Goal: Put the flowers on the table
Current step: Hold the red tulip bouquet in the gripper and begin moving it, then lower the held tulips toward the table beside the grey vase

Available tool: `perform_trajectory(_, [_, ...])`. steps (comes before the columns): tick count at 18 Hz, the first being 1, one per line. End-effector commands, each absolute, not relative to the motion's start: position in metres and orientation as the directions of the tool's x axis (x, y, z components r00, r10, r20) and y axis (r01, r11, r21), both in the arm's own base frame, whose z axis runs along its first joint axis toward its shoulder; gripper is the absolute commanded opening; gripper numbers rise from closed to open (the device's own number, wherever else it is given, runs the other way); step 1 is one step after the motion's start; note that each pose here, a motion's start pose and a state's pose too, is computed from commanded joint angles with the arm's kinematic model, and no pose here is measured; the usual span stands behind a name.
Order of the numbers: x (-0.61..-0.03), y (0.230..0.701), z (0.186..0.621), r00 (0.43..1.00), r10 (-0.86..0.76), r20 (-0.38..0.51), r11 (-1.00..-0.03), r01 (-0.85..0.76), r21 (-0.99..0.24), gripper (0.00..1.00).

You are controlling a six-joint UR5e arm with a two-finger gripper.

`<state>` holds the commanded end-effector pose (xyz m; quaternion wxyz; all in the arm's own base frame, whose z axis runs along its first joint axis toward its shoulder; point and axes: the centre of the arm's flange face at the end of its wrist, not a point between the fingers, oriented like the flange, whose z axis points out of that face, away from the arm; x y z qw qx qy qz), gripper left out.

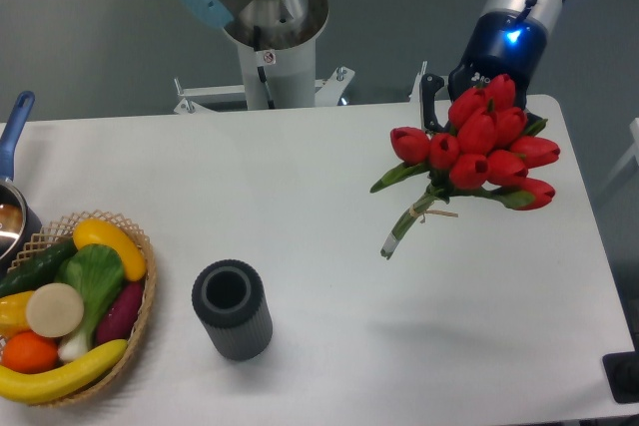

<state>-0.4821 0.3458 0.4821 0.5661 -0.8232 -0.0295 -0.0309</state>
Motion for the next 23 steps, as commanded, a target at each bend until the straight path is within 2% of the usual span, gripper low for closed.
perform_trajectory(10, [-0.481, 0.345, 0.488, 0.997, 0.079, 0.021, -0.453, 0.054, -0.89, 0.38])
perform_trajectory(17, [-0.474, 0.352, 0.479, 0.987, 0.149, -0.059, -0.604, 0.044, -0.796, 0.37])
perform_trajectory(23, [-0.452, 0.387, 0.46, 0.971, 0.114, -0.209, -0.785, -0.041, -0.619, 0.37])
